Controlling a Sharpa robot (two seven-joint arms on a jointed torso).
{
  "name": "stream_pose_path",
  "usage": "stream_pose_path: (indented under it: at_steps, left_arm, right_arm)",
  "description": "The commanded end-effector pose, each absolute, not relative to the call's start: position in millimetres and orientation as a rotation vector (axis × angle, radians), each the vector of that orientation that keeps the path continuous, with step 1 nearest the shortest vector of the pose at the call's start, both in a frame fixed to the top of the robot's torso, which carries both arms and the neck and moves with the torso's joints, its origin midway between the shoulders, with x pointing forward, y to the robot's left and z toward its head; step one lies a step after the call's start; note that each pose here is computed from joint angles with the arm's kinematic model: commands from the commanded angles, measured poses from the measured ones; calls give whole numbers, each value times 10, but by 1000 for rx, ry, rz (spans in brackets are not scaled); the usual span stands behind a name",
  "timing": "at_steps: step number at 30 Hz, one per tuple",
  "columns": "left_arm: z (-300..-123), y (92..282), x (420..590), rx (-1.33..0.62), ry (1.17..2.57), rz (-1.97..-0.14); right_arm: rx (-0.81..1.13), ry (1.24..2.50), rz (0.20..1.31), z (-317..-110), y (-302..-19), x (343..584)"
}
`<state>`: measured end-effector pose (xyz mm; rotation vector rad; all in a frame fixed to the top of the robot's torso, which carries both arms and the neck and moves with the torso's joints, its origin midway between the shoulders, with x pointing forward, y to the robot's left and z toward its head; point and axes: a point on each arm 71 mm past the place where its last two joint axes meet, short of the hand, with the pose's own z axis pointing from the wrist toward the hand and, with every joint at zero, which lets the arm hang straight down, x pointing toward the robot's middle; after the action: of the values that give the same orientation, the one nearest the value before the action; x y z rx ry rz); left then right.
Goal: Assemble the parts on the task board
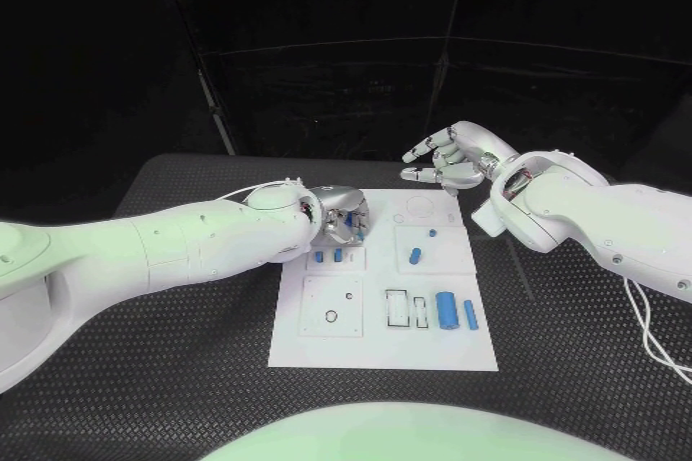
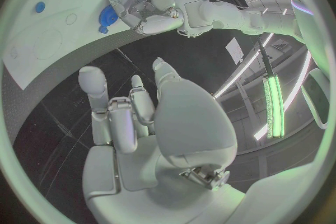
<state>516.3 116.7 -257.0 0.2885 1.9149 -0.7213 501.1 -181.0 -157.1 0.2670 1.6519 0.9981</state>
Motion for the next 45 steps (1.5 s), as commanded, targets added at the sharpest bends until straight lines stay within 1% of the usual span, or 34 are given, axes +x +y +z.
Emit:
stream_pose_path:
  at_steps: [1,15,23,34,45]
  left_arm:
    - [-2520,1162,5148,266,1870,-780]
    - [-2402,1280,5092,211,1827,-814]
    - [-2347,1420,5057,181,1814,-808]
    - [-2311,1672,4977,138,1806,-792]
    - [-2317,1783,4969,119,1820,-764]
  right_arm:
    - [259,1649,1009,-1558,-1801,5010]
    - [261,1649,1006,-1563,-1815,5014]
    - [262,1648,1004,-1566,-1823,5015]
    - [265,1649,1001,-1576,-1840,5015]
    - [267,1649,1000,-1585,-1841,5015]
